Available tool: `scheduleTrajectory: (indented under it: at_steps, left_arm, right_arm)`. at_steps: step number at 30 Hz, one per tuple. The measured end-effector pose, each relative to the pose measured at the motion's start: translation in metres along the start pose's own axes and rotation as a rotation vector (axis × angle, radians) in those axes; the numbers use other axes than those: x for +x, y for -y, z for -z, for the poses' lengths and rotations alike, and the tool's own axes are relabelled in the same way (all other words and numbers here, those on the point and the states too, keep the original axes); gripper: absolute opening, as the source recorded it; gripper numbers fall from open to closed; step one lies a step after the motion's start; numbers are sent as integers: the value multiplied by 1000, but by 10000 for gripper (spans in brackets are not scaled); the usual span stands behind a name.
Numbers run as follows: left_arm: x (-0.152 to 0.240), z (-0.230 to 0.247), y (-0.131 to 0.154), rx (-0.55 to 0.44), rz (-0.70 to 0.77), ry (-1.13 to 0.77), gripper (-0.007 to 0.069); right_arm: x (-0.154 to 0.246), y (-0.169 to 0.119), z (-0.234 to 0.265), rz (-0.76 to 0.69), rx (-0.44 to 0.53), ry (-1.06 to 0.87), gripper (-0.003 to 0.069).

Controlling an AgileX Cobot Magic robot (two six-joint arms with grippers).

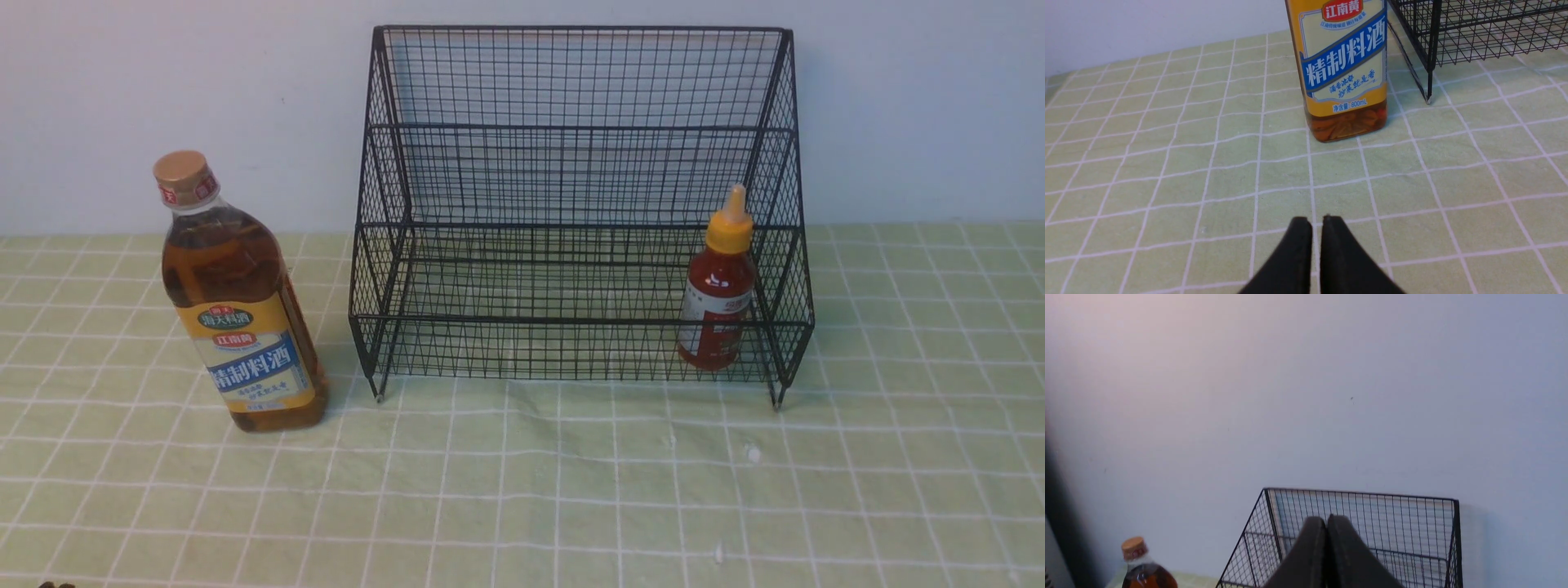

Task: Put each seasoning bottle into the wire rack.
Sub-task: Use the left arm to grab the condiment bottle closest to it

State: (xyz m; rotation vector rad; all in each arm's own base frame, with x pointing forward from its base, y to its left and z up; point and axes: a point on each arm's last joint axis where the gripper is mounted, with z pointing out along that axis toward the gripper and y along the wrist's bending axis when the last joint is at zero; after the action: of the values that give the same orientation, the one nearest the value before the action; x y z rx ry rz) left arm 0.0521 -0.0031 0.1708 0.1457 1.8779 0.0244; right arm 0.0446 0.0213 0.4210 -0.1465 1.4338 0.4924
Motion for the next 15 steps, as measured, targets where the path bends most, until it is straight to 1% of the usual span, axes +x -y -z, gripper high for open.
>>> scheduleTrajectory:
  at_steps: [3, 6, 7, 10, 15]
  left_arm:
    - [0, 0, 0, 0, 0, 0, 18]
    - [0, 0, 0, 0, 0, 0, 18]
    - [0, 0, 0, 0, 0, 0, 18]
    - [0, 0, 0, 0, 0, 0, 18]
    - [0, 0, 0, 0, 0, 0, 18]
  right_arm:
    - [39, 9, 12, -3, 7, 53, -14]
    - [68, 15, 22, -4, 9, 92, -14]
    - [83, 19, 30, 34, 14, 118, -14]
    - [106, 24, 39, 140, 27, 152, -14]
    - [142, 33, 32, 270, 58, 47, -14]
